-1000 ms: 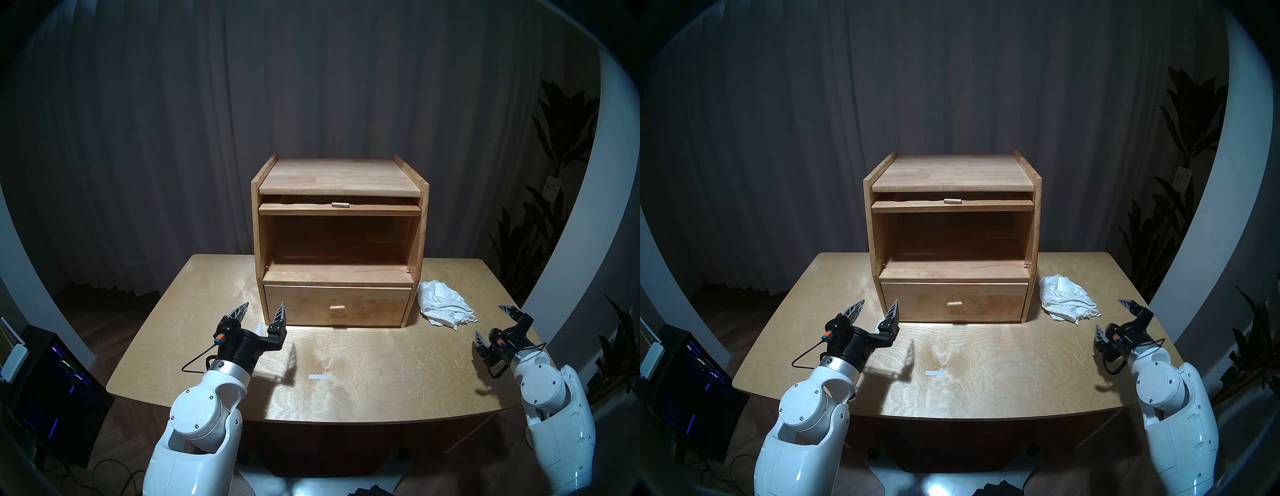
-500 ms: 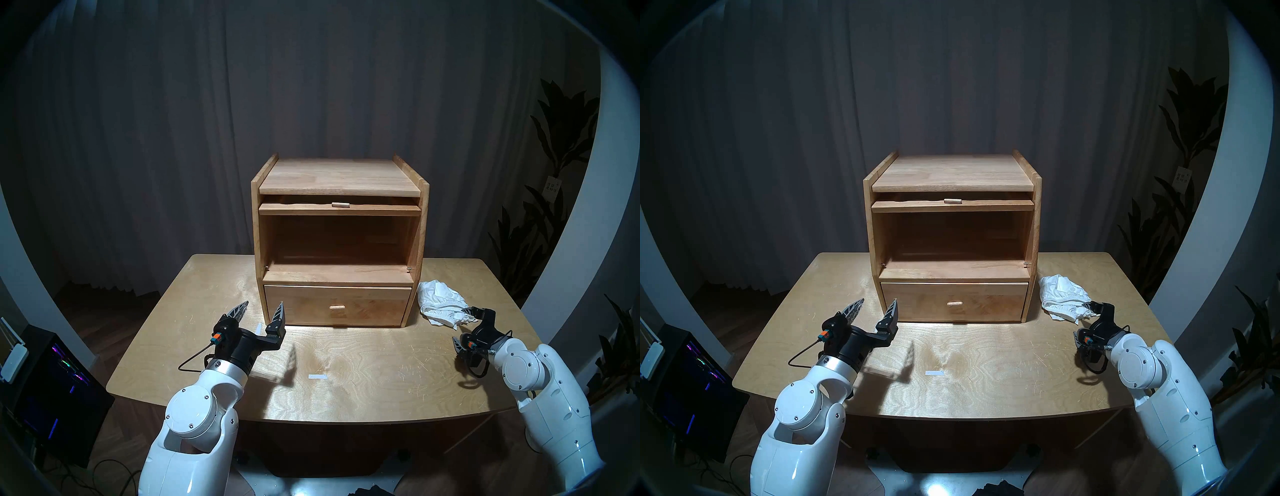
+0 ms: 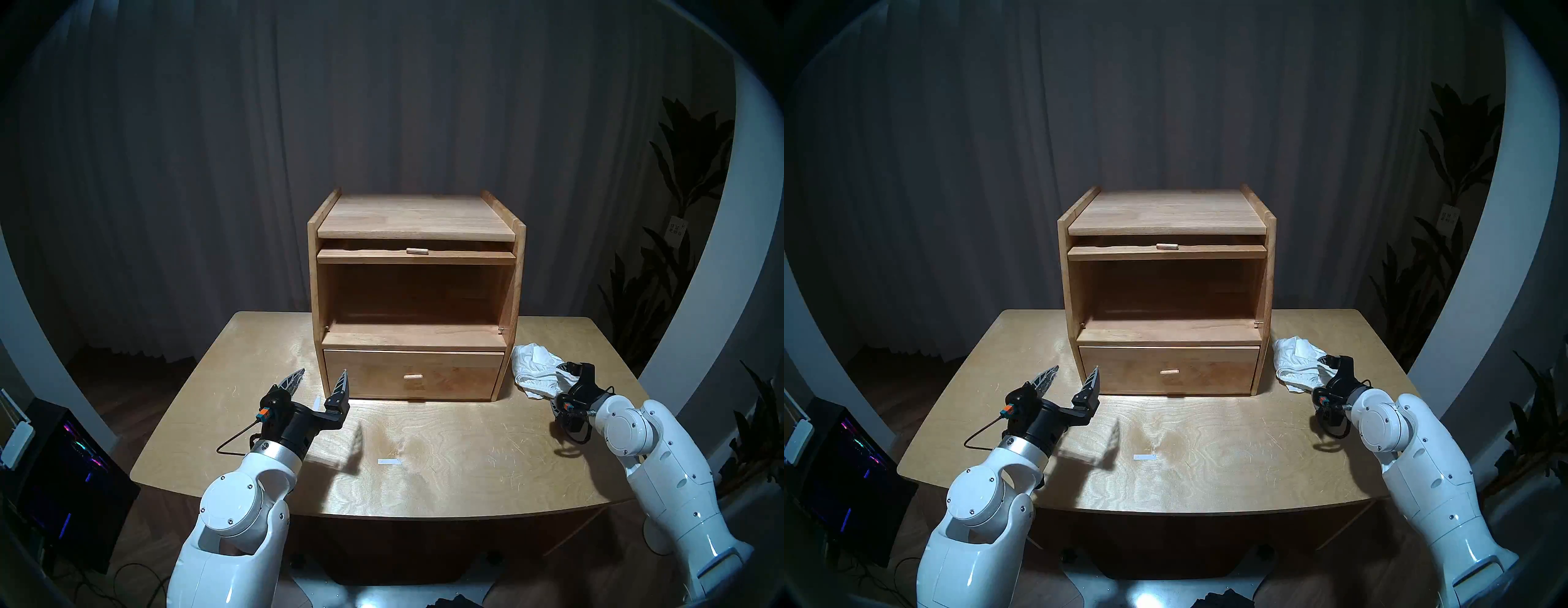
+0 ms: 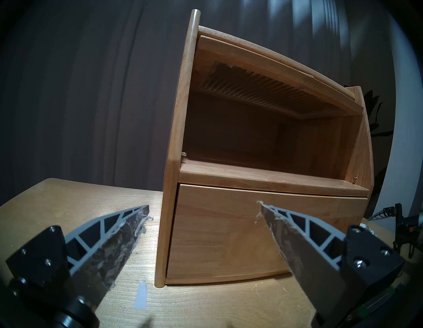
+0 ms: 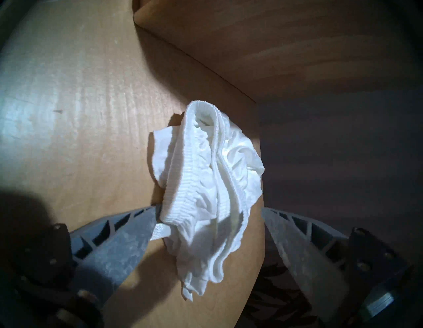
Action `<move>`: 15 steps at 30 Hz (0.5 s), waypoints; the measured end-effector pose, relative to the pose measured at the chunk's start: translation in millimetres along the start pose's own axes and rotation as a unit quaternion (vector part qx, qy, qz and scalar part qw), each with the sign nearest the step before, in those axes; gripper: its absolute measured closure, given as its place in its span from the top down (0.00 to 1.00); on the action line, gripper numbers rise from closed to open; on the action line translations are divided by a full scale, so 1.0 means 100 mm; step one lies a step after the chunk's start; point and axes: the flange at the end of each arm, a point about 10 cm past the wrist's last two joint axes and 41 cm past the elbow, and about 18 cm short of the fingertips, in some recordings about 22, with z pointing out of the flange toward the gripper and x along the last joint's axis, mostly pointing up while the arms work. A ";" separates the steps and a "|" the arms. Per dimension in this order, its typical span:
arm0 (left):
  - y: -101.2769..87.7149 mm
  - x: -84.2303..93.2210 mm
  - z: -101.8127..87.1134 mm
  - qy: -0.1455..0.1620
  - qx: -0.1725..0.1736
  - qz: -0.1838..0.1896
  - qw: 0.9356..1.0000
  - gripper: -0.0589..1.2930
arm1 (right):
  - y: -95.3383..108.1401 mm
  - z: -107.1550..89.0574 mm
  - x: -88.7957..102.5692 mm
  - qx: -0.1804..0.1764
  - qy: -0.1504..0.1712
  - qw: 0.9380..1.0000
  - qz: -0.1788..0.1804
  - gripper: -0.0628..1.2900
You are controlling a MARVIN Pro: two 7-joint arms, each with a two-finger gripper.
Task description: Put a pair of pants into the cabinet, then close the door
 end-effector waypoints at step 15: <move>-0.01 0.01 -0.01 0.000 -0.007 -0.004 1.000 0.96 | 0.11 0.38 -0.07 0.005 -0.026 1.000 0.013 0.02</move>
